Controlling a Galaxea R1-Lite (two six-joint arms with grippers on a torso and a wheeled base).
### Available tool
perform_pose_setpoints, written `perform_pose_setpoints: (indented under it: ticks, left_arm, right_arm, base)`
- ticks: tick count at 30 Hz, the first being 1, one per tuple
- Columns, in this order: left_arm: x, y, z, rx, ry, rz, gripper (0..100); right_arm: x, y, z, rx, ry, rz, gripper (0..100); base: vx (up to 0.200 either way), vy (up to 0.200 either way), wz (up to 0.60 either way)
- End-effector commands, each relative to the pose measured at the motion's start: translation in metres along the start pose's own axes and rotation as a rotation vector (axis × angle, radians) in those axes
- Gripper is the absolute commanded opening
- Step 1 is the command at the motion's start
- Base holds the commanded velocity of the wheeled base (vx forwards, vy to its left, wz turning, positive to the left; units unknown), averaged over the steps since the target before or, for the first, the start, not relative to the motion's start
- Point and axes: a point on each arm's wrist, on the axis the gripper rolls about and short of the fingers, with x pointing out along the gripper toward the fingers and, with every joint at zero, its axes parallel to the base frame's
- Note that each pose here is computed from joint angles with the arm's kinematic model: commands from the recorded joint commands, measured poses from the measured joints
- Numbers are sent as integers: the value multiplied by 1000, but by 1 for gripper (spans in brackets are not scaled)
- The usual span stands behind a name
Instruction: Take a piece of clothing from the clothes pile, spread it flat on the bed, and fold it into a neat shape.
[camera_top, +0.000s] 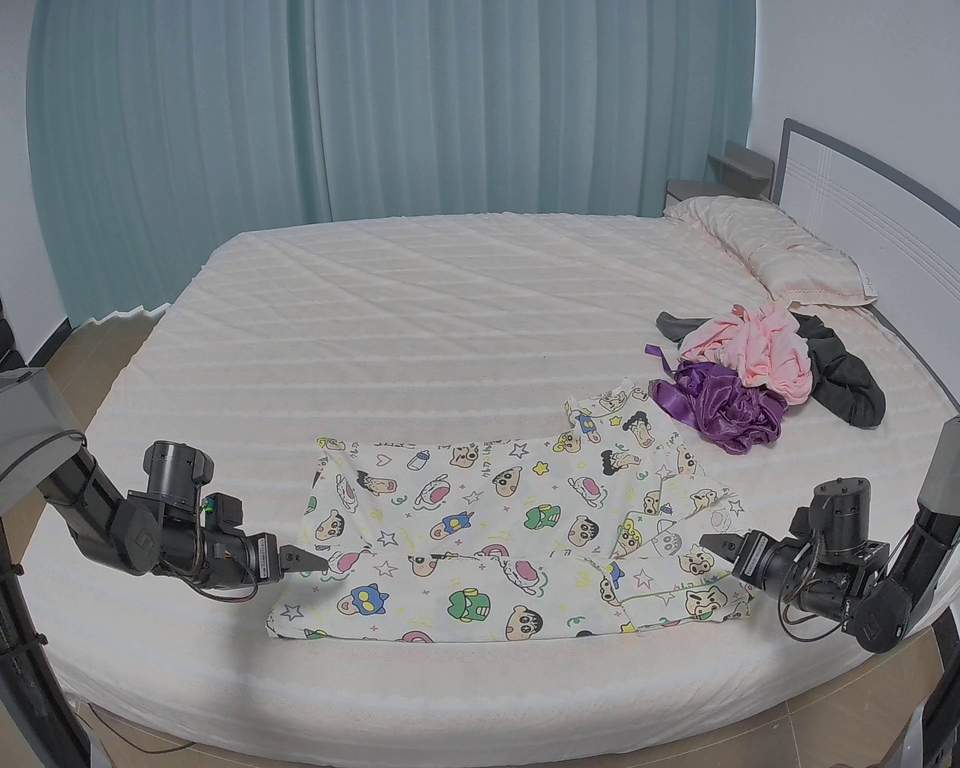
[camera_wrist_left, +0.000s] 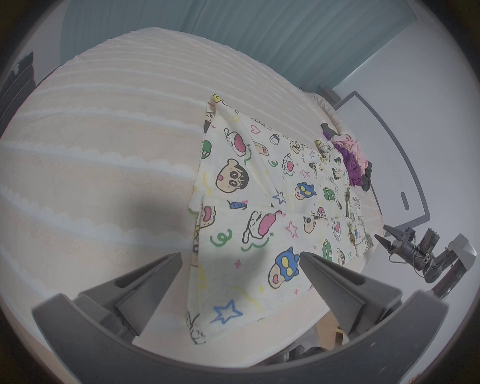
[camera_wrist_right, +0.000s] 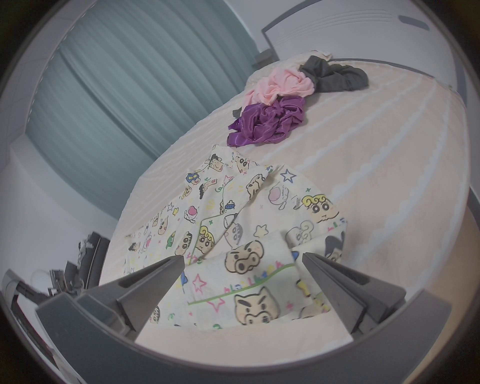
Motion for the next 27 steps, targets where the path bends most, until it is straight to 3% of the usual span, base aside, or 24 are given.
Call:
perform_pose_setpoints:
  ticks: [1, 6, 11, 14, 22, 27]
  left_arm:
    - [16, 1, -2, -30, 6, -6, 100]
    - [21, 2, 0, -47, -1, -5, 100]
    - [21, 1, -2, -52, 5, -4, 100]
    - [21, -2, -5, -50, 16, -6, 100]
    - [24, -7, -2, -112, 8, -9, 100]
    - [26, -6, -3, -117, 15, -8, 100]
  right_arm:
    - [3, -23, 13, -35, 16, -4, 100]
    - [12, -42, 16, -69, 103, 70, 100]
    - [27, -47, 20, -79, 129, 105, 100]
    - [38, -46, 20, -78, 169, 181, 100]
    - [62, -51, 11, -144, 210, 187, 100]
    - [63, -51, 10, -154, 239, 241, 100]
  base:
    - [0, 0, 0]
    - [0, 0, 0]
    - [0, 0, 0]
    - [0, 0, 0]
    - [0, 0, 0]
    - [0, 0, 0]
